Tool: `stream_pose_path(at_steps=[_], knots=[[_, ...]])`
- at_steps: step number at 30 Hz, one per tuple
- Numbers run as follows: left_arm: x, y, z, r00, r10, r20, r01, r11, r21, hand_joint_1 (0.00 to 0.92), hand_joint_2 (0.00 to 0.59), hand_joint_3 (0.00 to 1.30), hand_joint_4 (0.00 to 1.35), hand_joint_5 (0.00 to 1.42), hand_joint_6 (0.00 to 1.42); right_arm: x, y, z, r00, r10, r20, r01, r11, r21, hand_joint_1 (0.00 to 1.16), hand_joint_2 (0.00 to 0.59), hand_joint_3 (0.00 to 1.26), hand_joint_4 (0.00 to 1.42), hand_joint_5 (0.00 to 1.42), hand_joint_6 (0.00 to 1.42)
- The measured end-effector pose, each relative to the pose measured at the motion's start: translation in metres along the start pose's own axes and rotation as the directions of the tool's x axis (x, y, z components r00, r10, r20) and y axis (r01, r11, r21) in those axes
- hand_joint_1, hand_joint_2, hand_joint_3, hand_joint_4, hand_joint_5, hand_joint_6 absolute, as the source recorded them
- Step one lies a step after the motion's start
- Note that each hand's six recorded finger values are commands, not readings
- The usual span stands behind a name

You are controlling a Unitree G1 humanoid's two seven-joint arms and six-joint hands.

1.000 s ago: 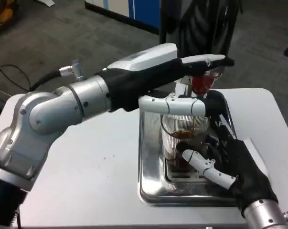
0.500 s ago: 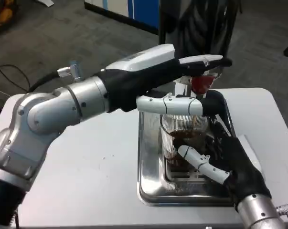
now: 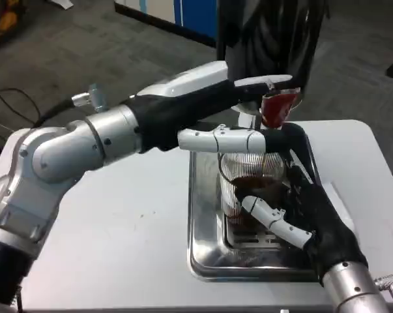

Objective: Grasp the cup under the faucet to collect the drink, then remove the cup.

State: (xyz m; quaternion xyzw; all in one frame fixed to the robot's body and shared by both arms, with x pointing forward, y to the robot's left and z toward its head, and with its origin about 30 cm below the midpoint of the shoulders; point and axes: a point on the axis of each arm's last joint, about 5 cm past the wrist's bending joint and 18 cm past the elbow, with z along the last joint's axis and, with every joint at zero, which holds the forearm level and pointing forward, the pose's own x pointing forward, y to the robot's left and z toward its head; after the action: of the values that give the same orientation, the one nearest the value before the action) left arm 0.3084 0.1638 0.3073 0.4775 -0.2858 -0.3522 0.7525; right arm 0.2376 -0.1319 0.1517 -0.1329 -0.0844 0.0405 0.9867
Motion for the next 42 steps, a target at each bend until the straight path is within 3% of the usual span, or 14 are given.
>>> stream_pose_path(at_steps=[12, 23, 31, 37, 42], knots=[[-0.003, -0.001, -0.0044, 0.999, 0.041, 0.016, -0.040, 0.998, -0.048, 0.000, 0.104, 0.10, 0.00, 0.06, 0.10, 0.001, -0.0014, 0.0004, 1.0000, -0.005, 0.002, 0.005, 1.000, 0.000, 0.61, 0.230, 0.04, 0.06, 0.18, 0.08], [-0.010, -0.002, -0.0077, 0.990, 0.139, 0.033, -0.135, 0.985, -0.108, 0.000, 0.110, 0.09, 0.00, 0.08, 0.12, 0.001, -0.0025, 0.0007, 0.9999, -0.011, 0.004, 0.011, 1.000, 0.001, 0.61, 0.230, 0.04, 0.06, 0.18, 0.08], [-0.015, 0.008, 0.0002, 0.971, 0.227, 0.081, -0.215, 0.968, -0.132, 0.000, 0.117, 0.14, 0.03, 0.13, 0.19, 0.001, -0.0019, 0.0010, 0.9998, -0.018, 0.006, 0.018, 1.000, 0.003, 0.61, 0.230, 0.04, 0.07, 0.18, 0.08], [-0.019, 0.011, 0.0117, 0.957, 0.261, 0.131, -0.243, 0.960, -0.139, 0.000, 0.120, 0.17, 0.08, 0.17, 0.21, 0.000, -0.0018, 0.0012, 0.9998, -0.019, 0.007, 0.019, 1.000, 0.003, 0.61, 0.230, 0.04, 0.07, 0.18, 0.08], [-0.033, 0.008, 0.0184, 0.951, 0.284, 0.125, -0.268, 0.955, -0.128, 0.000, 0.132, 0.19, 0.14, 0.18, 0.24, -0.001, -0.0017, 0.0013, 0.9998, -0.018, 0.008, 0.018, 1.000, 0.003, 0.61, 0.230, 0.05, 0.07, 0.18, 0.08]])
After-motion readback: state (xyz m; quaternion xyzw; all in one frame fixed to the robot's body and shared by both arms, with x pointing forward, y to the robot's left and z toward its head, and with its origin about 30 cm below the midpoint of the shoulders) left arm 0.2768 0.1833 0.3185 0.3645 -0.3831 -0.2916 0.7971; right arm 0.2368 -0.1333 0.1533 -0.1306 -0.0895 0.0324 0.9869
